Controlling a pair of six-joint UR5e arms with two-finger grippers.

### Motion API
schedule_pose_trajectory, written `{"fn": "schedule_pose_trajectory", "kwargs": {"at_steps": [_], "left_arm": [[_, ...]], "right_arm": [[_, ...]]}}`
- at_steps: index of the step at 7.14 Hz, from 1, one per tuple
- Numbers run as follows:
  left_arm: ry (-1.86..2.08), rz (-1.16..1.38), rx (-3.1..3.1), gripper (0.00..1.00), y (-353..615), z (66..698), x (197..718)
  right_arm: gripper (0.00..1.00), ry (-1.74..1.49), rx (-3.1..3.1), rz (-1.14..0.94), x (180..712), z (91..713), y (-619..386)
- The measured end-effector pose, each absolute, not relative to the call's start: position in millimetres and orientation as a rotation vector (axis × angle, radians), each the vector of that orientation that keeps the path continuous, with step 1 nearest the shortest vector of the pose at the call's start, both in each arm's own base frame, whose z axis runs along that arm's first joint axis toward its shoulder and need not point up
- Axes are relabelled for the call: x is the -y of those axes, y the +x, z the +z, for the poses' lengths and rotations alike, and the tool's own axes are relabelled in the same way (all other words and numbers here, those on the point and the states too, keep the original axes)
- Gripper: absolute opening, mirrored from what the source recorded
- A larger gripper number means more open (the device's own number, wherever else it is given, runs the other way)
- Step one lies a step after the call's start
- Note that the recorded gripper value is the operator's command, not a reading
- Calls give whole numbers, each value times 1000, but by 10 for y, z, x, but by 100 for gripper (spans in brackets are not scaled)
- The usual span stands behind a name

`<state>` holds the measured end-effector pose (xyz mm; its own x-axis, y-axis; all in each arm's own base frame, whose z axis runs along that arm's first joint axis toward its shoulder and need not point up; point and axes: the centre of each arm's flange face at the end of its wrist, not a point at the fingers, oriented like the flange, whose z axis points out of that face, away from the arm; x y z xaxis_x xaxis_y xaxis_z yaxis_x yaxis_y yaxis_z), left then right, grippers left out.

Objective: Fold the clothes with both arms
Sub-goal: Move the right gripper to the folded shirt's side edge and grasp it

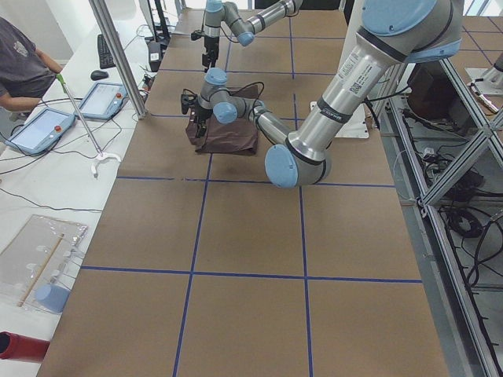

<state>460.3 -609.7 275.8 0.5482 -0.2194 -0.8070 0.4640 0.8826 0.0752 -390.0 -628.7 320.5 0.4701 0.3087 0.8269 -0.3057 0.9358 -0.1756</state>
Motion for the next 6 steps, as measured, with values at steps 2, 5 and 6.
{"fn": "schedule_pose_trajectory", "kwargs": {"at_steps": [2,5,6], "left_arm": [[300,-412,-920,99,4556,2663,6083],[307,-415,-939,99,4505,2564,6038],[307,-416,-939,99,4501,2566,6035]], "right_arm": [[100,-33,1022,383,5860,3270,-4043],[100,-63,982,360,4924,3649,-4298],[100,-75,972,350,4733,3707,-4396]]}}
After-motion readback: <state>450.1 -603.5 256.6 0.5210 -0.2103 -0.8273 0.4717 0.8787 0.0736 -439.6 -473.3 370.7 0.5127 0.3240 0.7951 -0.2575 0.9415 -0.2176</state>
